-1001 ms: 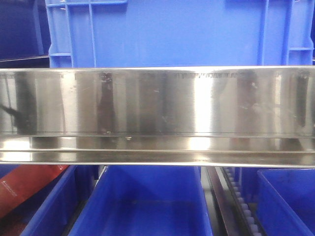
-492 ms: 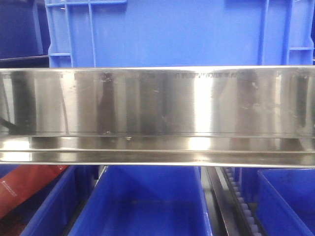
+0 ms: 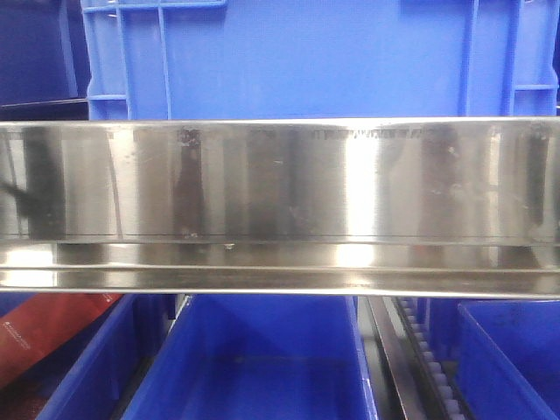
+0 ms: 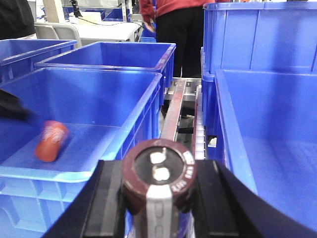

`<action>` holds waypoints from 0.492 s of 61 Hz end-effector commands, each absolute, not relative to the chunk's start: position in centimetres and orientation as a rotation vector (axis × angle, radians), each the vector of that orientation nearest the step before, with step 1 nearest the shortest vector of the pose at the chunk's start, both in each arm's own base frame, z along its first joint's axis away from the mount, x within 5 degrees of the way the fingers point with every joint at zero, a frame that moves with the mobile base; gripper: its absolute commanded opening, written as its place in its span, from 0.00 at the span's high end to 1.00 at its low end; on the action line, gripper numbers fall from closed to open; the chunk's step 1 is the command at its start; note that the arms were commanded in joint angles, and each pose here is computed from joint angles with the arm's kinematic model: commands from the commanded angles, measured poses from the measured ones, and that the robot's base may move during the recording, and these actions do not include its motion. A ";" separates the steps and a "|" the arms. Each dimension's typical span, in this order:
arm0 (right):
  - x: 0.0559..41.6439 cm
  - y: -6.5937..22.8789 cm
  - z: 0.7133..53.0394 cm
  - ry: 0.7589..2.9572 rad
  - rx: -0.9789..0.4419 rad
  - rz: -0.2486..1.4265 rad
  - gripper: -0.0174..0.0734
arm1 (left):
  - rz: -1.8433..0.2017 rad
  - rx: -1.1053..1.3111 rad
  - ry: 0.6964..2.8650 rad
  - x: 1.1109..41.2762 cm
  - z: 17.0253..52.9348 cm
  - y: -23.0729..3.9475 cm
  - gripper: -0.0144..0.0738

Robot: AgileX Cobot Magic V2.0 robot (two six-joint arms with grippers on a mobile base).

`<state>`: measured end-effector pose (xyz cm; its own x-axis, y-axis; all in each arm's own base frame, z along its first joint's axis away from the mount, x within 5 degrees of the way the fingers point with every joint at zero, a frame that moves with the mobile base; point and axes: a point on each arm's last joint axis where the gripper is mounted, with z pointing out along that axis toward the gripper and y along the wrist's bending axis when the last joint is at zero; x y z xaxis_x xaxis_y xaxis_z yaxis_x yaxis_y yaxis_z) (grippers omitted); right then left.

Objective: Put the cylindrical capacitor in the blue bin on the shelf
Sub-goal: 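Move left gripper over a blue bin and release the orange capacitor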

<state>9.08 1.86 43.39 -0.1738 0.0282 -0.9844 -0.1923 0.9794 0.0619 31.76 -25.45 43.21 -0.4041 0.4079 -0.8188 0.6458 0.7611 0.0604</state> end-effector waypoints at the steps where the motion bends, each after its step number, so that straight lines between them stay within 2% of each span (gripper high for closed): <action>1: 9.0 1.9 43.8 1.707 -0.124 0.200 0.99 | -0.326 0.781 2.028 29.5 46.1 -23.6 0.96; 16: 9.0 1.9 43.7 1.721 -0.126 0.200 0.99 | -0.334 0.759 2.014 24.0 49.7 -19.0 0.96; 30: 9.0 1.9 43.6 1.730 -0.128 0.201 0.99 | -0.282 0.608 1.940 18.4 49.6 -13.2 0.96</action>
<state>9.05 1.87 43.22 -0.1924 0.0243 -0.9810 -0.1933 0.9792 0.0621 20.42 -15.27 49.39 -0.3674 0.3361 -0.8672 0.5670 0.8201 0.0776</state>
